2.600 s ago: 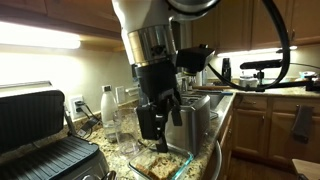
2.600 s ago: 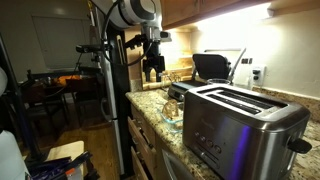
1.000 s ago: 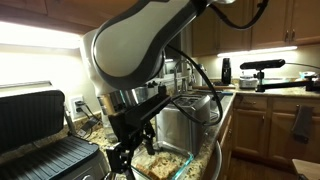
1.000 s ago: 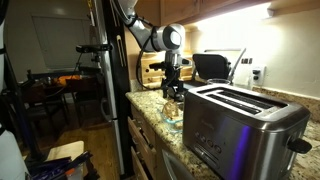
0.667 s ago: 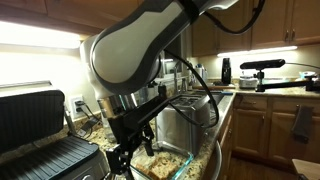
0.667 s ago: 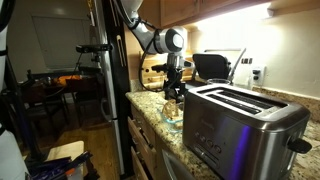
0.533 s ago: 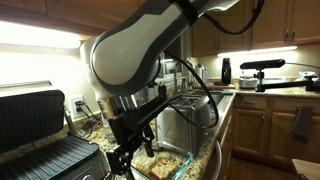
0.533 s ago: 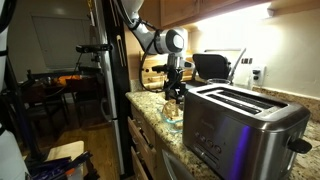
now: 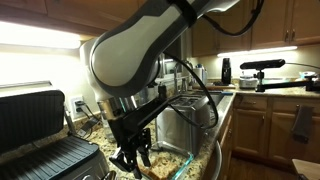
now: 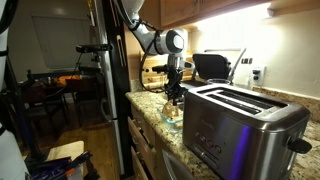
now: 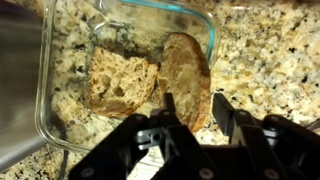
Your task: Put the left slice of bread in the front compartment of the toaster
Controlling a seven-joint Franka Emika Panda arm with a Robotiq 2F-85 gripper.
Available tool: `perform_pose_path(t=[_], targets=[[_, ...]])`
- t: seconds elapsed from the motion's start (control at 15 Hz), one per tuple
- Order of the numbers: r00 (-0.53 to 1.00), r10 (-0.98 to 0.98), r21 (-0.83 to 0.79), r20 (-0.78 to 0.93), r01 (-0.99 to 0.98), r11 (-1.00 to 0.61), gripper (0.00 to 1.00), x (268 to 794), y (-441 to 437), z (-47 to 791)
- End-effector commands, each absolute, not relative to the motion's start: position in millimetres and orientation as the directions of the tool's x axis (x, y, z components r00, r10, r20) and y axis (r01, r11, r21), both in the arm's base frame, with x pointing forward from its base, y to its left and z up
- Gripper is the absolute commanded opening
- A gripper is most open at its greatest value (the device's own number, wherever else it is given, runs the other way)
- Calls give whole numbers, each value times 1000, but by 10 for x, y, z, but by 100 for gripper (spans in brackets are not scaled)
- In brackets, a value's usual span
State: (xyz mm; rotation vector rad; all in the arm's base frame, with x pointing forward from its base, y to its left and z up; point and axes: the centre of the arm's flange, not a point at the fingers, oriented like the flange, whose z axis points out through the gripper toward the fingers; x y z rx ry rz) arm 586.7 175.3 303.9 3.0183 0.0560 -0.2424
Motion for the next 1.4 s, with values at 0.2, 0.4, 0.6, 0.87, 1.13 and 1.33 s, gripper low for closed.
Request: perform_pose_path(t=[0.2,0.4,0.6,0.87,1.13,1.33], targets=[[990,21,119,-141,38,-992,6,5883,1784,3111],[991,16,119,-131,32,-992,9,5905,1756,3158],[994,5,130,-113,20,-991,8,5920,1707,3238],[997,-13,129,-71,-3,-992,9,5895,1627,3452],[999,-27,129,-31,-23,-991,9,5857,1580,3698],[999,-45,138,10,-46,-989,9,5804,1577,3921]])
